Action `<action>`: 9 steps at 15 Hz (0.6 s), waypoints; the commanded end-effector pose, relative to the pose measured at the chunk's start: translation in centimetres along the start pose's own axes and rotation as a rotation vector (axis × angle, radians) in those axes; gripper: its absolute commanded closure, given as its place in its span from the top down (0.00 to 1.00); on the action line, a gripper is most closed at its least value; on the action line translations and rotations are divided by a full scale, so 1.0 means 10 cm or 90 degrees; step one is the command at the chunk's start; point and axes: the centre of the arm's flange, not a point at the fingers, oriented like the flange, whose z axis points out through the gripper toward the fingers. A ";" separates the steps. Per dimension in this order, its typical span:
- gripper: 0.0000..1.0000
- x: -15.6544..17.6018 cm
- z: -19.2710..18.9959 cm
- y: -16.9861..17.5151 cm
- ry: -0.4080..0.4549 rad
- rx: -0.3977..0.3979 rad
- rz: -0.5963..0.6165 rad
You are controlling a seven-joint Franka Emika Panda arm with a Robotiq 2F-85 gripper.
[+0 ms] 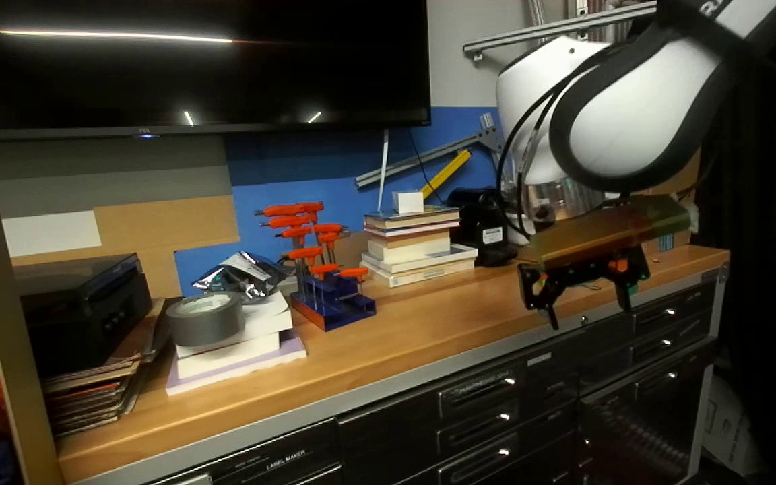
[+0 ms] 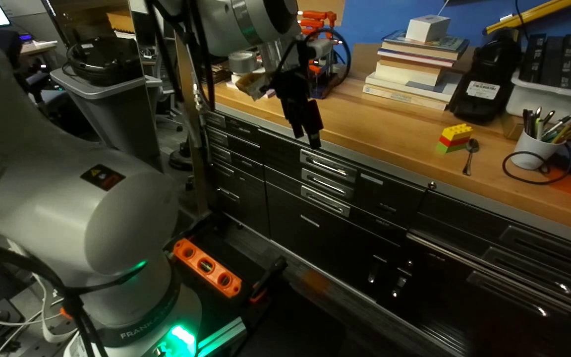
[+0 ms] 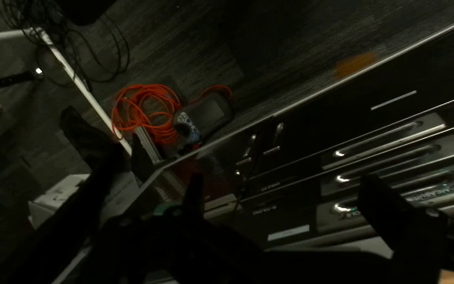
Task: Put the three black objects in the open drawer then close the drawer
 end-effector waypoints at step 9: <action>1.00 -0.32 -1.64 1.64 -0.005 0.148 -0.233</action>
